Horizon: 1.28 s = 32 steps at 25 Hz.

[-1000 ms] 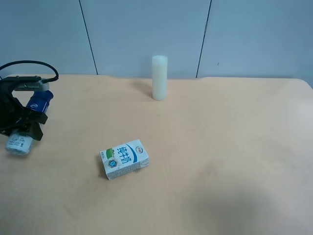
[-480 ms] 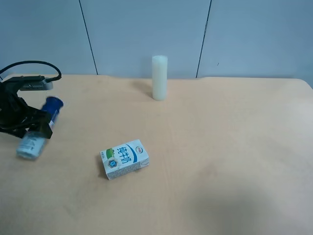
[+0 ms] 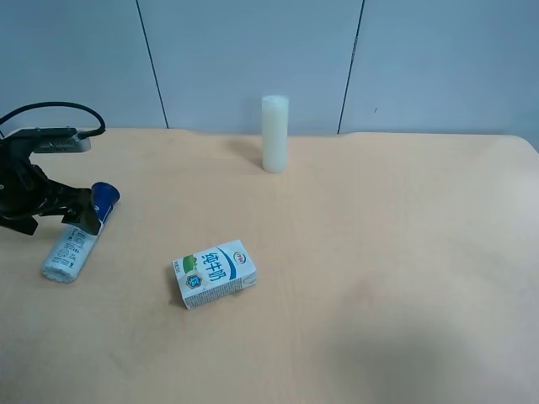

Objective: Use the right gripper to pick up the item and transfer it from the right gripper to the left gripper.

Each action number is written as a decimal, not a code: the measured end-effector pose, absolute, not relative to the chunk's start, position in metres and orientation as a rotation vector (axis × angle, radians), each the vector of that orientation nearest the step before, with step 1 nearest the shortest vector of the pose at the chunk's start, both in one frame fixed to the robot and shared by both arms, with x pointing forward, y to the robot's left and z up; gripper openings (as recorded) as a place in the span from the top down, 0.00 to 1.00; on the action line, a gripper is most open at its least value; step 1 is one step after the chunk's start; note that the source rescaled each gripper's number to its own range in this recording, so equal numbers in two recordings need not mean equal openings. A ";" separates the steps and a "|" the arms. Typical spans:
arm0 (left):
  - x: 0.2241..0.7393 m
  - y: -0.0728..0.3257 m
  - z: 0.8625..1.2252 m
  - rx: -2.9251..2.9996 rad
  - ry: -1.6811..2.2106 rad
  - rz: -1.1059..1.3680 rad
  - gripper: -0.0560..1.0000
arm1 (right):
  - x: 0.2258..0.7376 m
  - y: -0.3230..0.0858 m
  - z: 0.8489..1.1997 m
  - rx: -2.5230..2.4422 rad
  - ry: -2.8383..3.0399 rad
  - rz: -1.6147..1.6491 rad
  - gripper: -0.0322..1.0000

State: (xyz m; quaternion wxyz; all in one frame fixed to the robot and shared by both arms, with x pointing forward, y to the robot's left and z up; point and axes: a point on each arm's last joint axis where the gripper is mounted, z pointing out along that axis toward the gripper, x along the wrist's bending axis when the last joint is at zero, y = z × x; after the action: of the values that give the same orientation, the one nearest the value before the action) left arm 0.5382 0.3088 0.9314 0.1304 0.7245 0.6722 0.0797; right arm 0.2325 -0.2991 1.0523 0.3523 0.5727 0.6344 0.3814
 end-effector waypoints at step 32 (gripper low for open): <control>0.334 0.293 1.146 1.850 1.656 0.609 0.00 | 0.233 -0.299 1.052 1.482 1.641 0.987 0.00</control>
State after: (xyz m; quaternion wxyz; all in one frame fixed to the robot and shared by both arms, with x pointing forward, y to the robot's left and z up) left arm 0.3339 0.2926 1.1458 0.2884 0.6930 0.6201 0.2280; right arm 0.2325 -0.2991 1.0523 0.3523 0.5727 0.6344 0.3814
